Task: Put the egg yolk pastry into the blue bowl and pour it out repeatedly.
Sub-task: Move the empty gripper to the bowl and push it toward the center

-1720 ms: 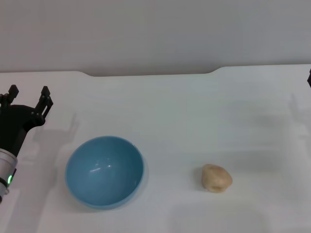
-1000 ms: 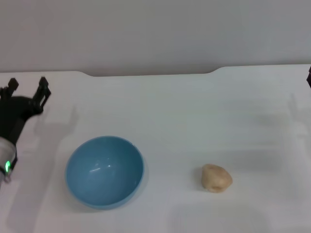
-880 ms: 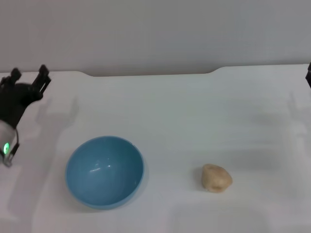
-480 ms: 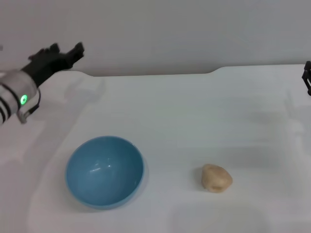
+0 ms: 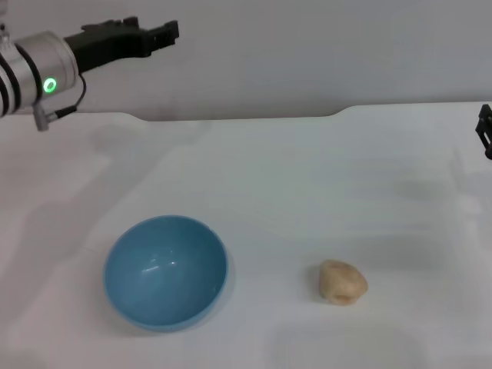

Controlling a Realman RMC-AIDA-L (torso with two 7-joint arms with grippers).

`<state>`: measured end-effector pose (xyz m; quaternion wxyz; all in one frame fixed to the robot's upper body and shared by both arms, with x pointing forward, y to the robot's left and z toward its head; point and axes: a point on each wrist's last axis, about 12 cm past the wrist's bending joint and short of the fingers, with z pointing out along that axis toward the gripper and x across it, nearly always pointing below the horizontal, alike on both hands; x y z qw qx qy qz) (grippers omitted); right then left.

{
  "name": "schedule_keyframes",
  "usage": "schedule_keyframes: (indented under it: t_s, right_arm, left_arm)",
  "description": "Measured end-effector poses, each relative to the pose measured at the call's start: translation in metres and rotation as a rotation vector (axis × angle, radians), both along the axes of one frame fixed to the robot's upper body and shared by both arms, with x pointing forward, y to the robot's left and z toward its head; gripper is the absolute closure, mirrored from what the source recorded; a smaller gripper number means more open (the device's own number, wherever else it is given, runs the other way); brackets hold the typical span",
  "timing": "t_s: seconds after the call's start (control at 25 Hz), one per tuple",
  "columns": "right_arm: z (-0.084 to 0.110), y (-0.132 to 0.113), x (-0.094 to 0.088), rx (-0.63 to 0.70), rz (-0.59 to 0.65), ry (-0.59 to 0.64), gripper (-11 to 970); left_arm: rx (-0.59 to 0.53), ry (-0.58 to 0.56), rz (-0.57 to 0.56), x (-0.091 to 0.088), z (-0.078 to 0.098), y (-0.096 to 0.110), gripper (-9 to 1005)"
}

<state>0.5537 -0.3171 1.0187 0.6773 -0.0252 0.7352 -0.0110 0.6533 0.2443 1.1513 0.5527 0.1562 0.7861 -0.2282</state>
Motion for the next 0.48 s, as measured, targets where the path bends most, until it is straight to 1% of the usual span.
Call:
schedule_keyframes:
  t_s: [0.08,0.12,0.16,0.24,0.36,0.48]
  right_arm:
    - [0.000,0.000,-0.001,0.000,0.001,0.001,405]
    - [-0.001,0.000,-0.001,0.000,0.000,0.001,405]
    - [-0.001,0.000,-0.001,0.001,0.000,0.001,405]
    - [-0.001,0.000,-0.001,0.001,0.000,0.001,405]
    - [-0.001,0.000,-0.001,0.001,0.000,0.001,405]
    - [0.000,0.000,-0.001,0.001,0.000,0.000,405]
  left_arm:
    - [0.033,0.018,0.012,-0.004,0.008,-0.002,256]
    - [0.091,0.045,0.043,-0.008,0.013,-0.003,256]
    - [0.091,0.045,0.043,-0.008,0.013,-0.003,256]
    - [0.159,0.074,0.073,-0.014,0.016,-0.005,256]
    - [0.244,0.102,0.096,-0.028,0.020,-0.012,255]
    - [0.307,0.124,0.120,-0.044,0.025,-0.024,255]
